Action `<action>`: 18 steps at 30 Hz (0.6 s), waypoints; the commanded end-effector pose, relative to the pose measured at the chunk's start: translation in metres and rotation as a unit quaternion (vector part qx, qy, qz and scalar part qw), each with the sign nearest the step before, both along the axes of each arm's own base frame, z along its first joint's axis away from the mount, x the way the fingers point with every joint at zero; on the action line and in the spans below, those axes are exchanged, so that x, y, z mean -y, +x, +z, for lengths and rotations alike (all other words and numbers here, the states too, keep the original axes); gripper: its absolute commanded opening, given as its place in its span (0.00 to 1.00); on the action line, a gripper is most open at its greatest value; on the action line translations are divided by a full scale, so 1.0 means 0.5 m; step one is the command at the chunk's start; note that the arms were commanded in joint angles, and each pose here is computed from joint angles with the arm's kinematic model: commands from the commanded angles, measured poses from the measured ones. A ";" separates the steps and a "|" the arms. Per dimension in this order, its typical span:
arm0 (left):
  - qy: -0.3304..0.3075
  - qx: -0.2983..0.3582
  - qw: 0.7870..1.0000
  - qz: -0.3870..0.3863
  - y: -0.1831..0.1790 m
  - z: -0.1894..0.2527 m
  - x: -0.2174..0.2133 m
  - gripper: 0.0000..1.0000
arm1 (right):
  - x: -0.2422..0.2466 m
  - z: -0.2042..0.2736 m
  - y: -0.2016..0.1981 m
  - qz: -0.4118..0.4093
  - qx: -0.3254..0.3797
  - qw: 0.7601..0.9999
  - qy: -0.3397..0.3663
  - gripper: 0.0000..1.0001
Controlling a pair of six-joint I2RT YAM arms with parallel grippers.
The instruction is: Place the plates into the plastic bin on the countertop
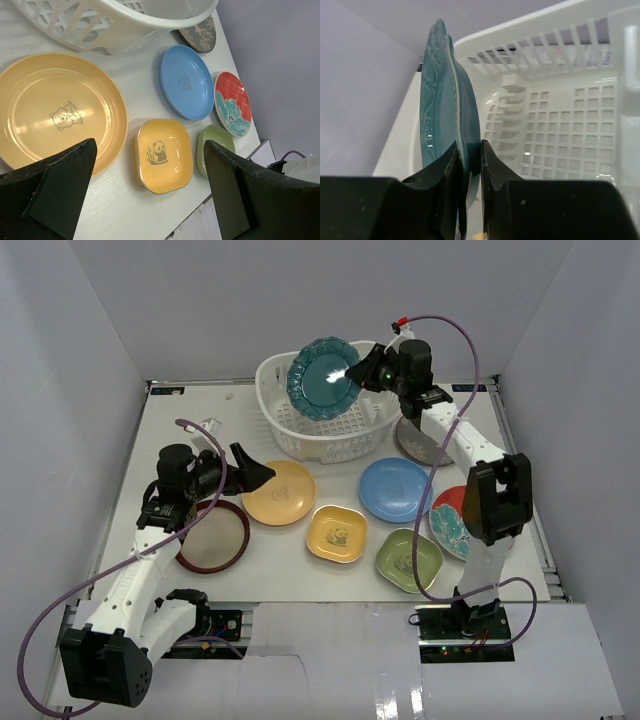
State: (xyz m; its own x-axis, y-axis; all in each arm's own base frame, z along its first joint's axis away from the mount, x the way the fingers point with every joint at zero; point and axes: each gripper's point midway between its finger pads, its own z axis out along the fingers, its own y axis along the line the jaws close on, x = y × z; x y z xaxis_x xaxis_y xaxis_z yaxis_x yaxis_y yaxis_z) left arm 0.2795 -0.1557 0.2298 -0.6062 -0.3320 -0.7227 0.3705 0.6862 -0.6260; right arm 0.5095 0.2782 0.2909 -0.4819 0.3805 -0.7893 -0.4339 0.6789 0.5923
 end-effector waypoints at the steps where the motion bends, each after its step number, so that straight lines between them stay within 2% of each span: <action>1: 0.023 0.013 1.000 0.004 0.004 -0.001 -0.007 0.98 | -0.008 0.095 0.056 -0.013 0.074 0.997 0.011 0.08; 4: 0.024 0.010 1.000 0.001 0.003 -0.006 -0.007 0.98 | -0.029 0.044 0.117 -0.003 0.046 0.999 0.006 0.08; 7: 0.025 0.007 1.000 0.001 0.005 -0.009 -0.006 0.98 | -0.038 -0.021 0.126 0.005 0.011 1.000 -0.003 0.09; 11: 0.025 0.004 1.000 0.000 0.007 -0.013 -0.006 0.98 | -0.017 -0.104 0.122 -0.025 -0.025 0.999 -0.025 0.25; 12: 0.025 0.004 1.000 -0.001 0.007 -0.012 -0.005 0.98 | -0.012 -0.109 0.123 -0.031 -0.025 0.999 -0.029 0.38; 14: 0.025 0.005 1.000 -0.001 0.008 -0.011 -0.005 0.98 | 0.000 -0.114 0.125 -0.042 -0.025 0.998 -0.048 0.54; 15: 0.024 0.005 1.000 0.000 0.008 -0.011 -0.005 0.98 | 0.004 -0.105 0.127 -0.047 -0.021 0.997 -0.052 0.68; 17: 0.025 0.006 1.000 0.001 0.008 -0.011 -0.007 0.98 | 0.014 -0.108 0.128 -0.056 -0.024 0.995 -0.073 0.79; 18: 0.025 0.008 1.000 0.002 0.008 -0.009 -0.008 0.98 | 0.015 -0.105 0.127 -0.058 -0.026 0.995 -0.082 0.88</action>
